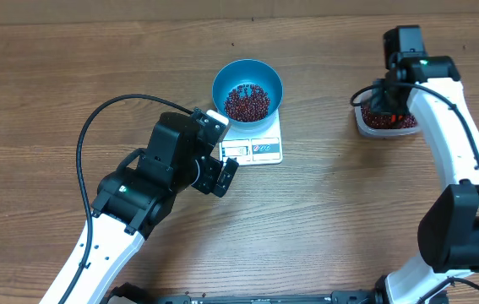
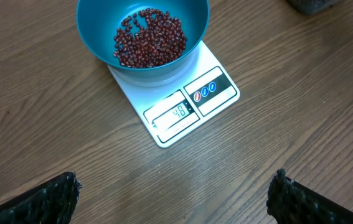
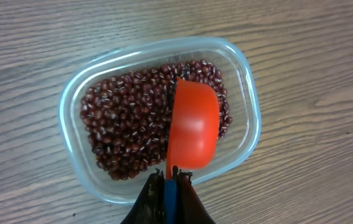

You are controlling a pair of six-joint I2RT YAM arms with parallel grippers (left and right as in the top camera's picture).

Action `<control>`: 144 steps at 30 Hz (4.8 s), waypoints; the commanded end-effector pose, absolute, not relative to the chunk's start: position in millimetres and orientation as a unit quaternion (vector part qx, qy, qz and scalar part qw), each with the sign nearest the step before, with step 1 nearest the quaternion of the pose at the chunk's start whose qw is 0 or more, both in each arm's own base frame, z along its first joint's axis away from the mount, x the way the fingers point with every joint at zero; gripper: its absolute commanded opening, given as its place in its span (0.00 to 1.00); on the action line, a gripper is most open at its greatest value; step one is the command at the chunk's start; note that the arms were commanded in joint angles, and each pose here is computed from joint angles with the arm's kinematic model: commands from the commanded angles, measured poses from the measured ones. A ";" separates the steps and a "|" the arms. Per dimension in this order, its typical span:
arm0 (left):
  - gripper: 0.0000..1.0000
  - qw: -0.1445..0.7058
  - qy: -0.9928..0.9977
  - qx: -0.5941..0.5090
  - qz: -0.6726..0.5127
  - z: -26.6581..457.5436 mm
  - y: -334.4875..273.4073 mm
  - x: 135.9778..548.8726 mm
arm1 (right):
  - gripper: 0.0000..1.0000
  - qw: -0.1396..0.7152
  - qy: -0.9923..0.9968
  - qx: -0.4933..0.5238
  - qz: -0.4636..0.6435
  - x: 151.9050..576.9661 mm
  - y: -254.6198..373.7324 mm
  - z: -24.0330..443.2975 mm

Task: Scoop item into bowl and weigh 150g on scale
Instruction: 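Lower the red scoop into the bean tub and drag it through beans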

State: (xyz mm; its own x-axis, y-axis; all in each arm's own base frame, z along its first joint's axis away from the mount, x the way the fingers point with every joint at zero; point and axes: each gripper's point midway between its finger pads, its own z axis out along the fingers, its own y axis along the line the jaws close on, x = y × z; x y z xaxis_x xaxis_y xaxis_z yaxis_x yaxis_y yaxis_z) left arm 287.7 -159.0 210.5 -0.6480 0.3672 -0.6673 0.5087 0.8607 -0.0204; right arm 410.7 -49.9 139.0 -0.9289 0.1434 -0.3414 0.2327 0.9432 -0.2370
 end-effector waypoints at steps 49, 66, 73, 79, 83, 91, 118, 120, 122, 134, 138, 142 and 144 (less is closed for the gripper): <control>1.00 0.349 0.898 0.242 -0.114 219.0 -164.2 290.1 | 0.04 0.132 0.991 -0.026 0.012 405.2 -30.7 78.5; 0.99 0.349 0.898 0.242 -0.114 219.0 -164.2 290.1 | 0.04 0.171 0.974 0.032 0.148 409.5 -47.8 90.0; 0.99 0.349 0.898 0.242 -0.114 219.0 -164.2 290.1 | 0.04 0.176 0.969 0.031 0.169 410.8 -42.9 92.8; 1.00 0.349 0.898 0.242 -0.114 219.0 -164.2 290.1 | 0.04 0.184 0.961 0.025 0.203 413.3 -31.9 98.3; 0.99 0.349 0.898 0.242 -0.114 219.0 -164.2 290.1 | 0.04 0.184 0.961 0.024 0.204 413.3 -31.3 98.5; 0.99 0.349 0.898 0.242 -0.114 219.0 -164.2 290.1 | 0.04 0.185 0.961 0.017 0.203 413.1 -31.5 98.3; 1.00 0.349 0.898 0.242 -0.114 219.0 -164.2 290.1 | 0.04 0.150 0.961 0.067 0.221 402.6 -60.7 68.8; 1.00 0.349 0.898 0.242 -0.114 219.0 -164.2 290.1 | 0.04 0.139 0.961 0.070 0.228 401.3 -58.8 59.9; 1.00 0.349 0.898 0.242 -0.114 219.0 -164.2 290.1 | 0.04 0.127 0.958 0.068 0.247 399.6 -53.6 51.6; 1.00 0.349 0.898 0.242 -0.114 219.0 -164.2 290.1 | 0.04 0.127 0.957 0.067 0.253 398.2 -55.0 50.8; 1.00 0.349 0.898 0.242 -0.114 219.0 -164.2 290.1 | 0.04 0.128 0.955 0.077 0.256 396.4 -61.4 51.3; 1.00 0.349 0.898 0.242 -0.114 219.0 -164.2 290.1 | 0.04 0.137 0.946 0.088 0.282 396.1 -63.4 56.9; 1.00 0.349 0.898 0.242 -0.114 219.0 -164.2 290.1 | 0.04 0.142 0.941 0.091 0.292 396.5 -65.2 59.5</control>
